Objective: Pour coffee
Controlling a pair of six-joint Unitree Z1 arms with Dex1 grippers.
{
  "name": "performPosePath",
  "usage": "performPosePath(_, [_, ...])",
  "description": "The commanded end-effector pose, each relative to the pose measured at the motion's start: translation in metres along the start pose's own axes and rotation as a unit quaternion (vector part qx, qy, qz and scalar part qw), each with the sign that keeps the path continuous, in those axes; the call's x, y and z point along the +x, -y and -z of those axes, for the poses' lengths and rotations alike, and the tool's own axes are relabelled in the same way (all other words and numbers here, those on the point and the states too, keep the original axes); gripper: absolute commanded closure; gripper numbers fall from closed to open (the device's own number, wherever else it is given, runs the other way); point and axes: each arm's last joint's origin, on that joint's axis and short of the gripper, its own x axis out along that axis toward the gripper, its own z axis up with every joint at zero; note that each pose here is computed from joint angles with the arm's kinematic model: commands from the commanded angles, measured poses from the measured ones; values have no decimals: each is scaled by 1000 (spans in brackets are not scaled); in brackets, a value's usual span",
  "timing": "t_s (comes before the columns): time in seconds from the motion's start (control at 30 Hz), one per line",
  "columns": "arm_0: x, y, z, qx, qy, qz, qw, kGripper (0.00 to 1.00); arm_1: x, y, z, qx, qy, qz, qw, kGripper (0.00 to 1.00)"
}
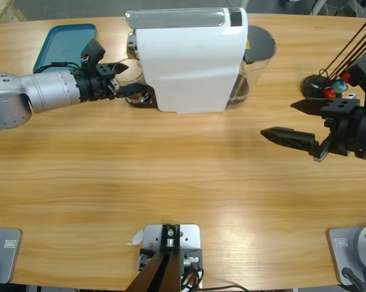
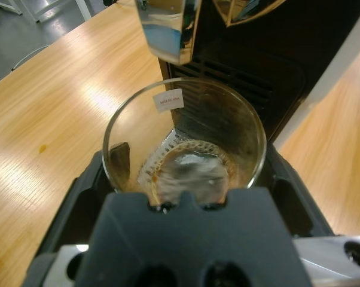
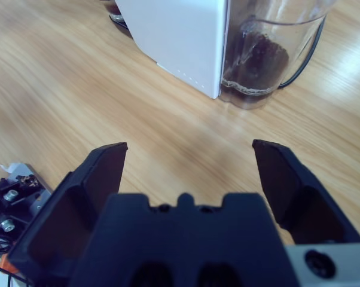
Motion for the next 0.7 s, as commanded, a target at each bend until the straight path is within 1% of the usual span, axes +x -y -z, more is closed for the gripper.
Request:
performPosePath(0.03, [8,-6,11,-4,-11,8,1000,1000,9,-1,0,-1,-16,3,1000,60])
performPosePath(0.1, [1,-8,13,-8,-16,-5,1000,1000,9,-1,0,-1,-16,3,1000,59])
performPosePath(0.2, [-25,-19,12,-16,-21,-70,997,1000,9,-1,0,-1,-16,3,1000,60])
performPosePath(0.23, [-36,-24,11,-20,-22,-98,995,1000,9,-1,0,-1,-16,3,1000,59])
performPosePath(0.3, [-52,-33,12,-29,-21,-135,990,1000,9,-1,0,-1,-16,3,1000,60])
performPosePath(0.4, [-69,-44,11,-46,-14,-173,984,1000,9,-1,0,-1,-15,3,1000,60])
performPosePath(0.53, [-85,-59,5,-60,7,-210,976,1000,9,-1,0,0,-15,3,1000,60])
performPosePath(0.6, [-89,-69,2,-65,15,-227,971,1000,9,-1,0,0,-15,4,1000,59])
performPosePath(0.7, [-90,-89,4,-81,19,-255,964,1000,8,-1,0,0,-15,4,1000,59])
